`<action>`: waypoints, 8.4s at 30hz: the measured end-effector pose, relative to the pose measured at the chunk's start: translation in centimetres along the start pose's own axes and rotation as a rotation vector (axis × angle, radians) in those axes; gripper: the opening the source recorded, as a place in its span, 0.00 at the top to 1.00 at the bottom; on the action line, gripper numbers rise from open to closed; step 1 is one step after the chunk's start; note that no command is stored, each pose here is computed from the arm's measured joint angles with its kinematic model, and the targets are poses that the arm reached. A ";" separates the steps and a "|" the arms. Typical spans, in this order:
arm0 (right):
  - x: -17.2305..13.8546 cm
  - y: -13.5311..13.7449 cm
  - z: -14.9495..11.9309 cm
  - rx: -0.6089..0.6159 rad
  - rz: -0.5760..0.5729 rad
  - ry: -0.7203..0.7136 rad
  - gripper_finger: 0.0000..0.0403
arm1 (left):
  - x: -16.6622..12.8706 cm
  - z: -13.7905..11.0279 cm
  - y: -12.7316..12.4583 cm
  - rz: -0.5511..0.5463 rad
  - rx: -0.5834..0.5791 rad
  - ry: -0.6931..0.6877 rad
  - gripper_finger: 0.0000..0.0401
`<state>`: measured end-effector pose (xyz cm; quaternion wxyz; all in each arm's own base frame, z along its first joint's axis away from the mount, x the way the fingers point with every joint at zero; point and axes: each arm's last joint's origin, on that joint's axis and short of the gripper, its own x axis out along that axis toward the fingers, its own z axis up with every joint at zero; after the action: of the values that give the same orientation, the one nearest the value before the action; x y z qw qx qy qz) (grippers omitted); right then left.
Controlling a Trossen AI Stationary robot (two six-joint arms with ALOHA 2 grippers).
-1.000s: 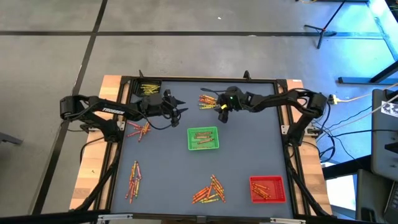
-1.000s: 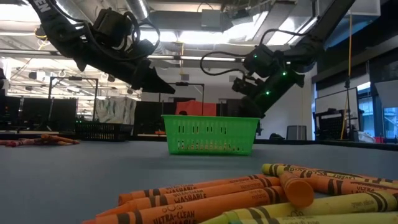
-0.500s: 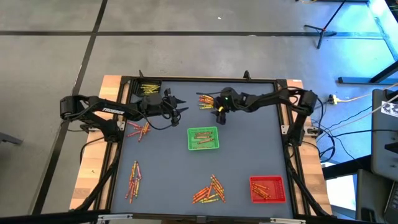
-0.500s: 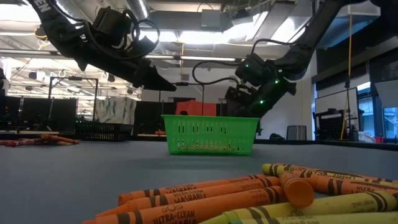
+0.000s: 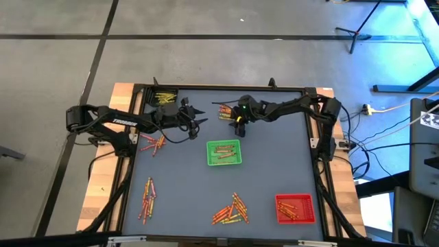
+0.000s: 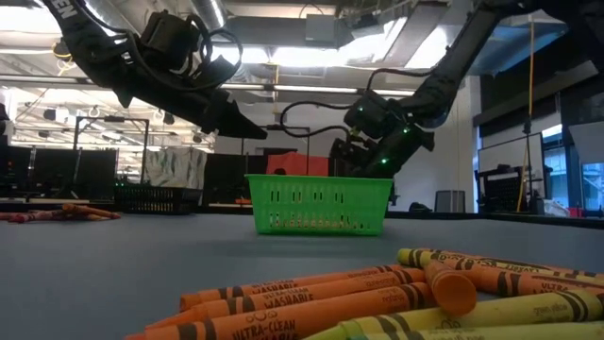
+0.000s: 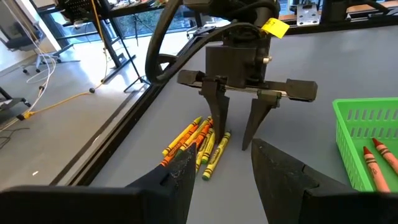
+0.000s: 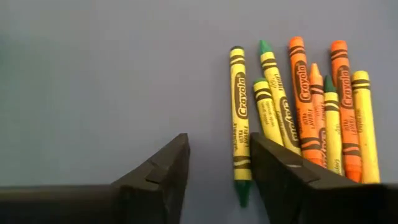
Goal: Sort crayons
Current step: Put the green crayon into the black bin
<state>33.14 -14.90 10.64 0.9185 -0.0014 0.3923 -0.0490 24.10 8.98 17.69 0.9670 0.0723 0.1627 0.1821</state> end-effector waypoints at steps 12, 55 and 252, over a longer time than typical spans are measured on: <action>0.0 -0.1 0.1 -0.056 -0.057 0.012 0.98 | 0.0 0.0 0.0 0.000 0.000 0.000 0.66; -6.9 11.1 7.6 -0.352 -0.100 -0.287 0.97 | -0.3 0.6 -2.9 -0.226 0.162 -0.070 0.66; -5.3 1.7 3.0 -0.201 -0.174 0.051 0.98 | 1.0 -0.3 0.9 -0.005 0.135 -0.082 0.69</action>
<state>31.78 -12.80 16.48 0.8959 -0.1263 0.4166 -0.0889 24.59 10.22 17.27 0.9662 0.1444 0.1352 0.1650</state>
